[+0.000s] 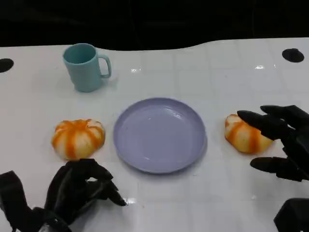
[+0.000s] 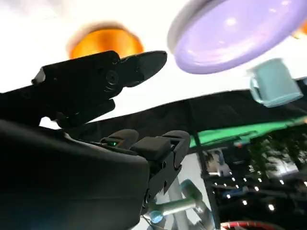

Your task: Grasp the bread from the table and place it into the plate.

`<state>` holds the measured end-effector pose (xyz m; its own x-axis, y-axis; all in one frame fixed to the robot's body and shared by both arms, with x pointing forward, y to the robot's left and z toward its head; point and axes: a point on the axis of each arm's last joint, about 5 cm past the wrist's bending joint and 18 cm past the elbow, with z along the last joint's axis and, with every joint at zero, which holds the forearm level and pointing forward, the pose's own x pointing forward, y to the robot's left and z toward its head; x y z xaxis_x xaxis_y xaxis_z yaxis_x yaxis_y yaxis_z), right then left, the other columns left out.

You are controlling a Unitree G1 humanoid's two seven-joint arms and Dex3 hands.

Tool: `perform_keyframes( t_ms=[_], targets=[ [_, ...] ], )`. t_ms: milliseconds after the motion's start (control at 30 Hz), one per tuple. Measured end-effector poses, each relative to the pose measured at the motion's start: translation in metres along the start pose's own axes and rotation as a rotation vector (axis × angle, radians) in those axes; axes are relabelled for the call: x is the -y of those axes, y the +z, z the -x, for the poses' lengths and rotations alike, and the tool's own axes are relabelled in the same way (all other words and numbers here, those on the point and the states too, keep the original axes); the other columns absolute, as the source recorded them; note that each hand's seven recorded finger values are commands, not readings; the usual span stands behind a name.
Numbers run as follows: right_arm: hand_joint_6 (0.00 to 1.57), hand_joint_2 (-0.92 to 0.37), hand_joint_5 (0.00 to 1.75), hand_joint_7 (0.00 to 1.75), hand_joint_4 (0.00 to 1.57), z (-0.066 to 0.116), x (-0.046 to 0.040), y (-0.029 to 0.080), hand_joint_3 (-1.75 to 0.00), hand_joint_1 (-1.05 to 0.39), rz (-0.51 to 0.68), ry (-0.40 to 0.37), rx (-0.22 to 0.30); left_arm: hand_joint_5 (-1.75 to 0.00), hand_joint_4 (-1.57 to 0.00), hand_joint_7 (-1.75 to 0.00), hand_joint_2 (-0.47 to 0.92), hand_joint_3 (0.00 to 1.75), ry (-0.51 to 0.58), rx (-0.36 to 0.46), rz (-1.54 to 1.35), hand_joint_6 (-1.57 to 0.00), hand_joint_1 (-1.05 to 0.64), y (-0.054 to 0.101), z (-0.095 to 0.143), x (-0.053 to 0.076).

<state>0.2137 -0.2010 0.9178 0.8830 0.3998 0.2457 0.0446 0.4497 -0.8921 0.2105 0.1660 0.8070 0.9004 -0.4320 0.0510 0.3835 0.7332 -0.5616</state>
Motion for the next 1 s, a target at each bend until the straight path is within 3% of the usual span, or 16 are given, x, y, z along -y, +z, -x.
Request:
perform_keyframes(
  t_ms=[133,500,833,1000],
  targets=[
    [0.30,-0.81,0.39,0.00,0.00,-0.010,0.0058,0.002,0.00,-0.53,0.076,0.045,-0.012,-0.59,-1.57,-0.37,0.61,0.00,0.001,0.002,-0.002,-1.57,-1.05,0.000,0.000,0.000],
    [0.30,-0.76,0.38,0.00,0.00,-0.035,-0.0055,0.001,0.00,-0.45,0.205,0.147,-0.038,-0.60,-1.57,-0.36,0.61,0.00,0.001,0.004,-0.004,-1.57,-1.05,-0.001,0.000,0.001],
    [0.33,-0.75,0.40,0.01,0.06,-0.052,-0.0208,-0.005,0.00,-0.41,0.275,0.250,-0.057,-0.60,-1.57,-0.36,0.60,0.00,0.004,0.003,-0.002,-1.57,-1.05,-0.001,0.001,0.000],
    [0.36,-0.75,0.32,0.01,0.15,-0.059,-0.0351,-0.010,0.00,-0.38,0.309,0.289,-0.061,-0.60,-1.57,-0.37,0.60,0.00,0.004,0.004,-0.003,-1.57,-1.05,-0.001,0.001,0.000]
  ],
)
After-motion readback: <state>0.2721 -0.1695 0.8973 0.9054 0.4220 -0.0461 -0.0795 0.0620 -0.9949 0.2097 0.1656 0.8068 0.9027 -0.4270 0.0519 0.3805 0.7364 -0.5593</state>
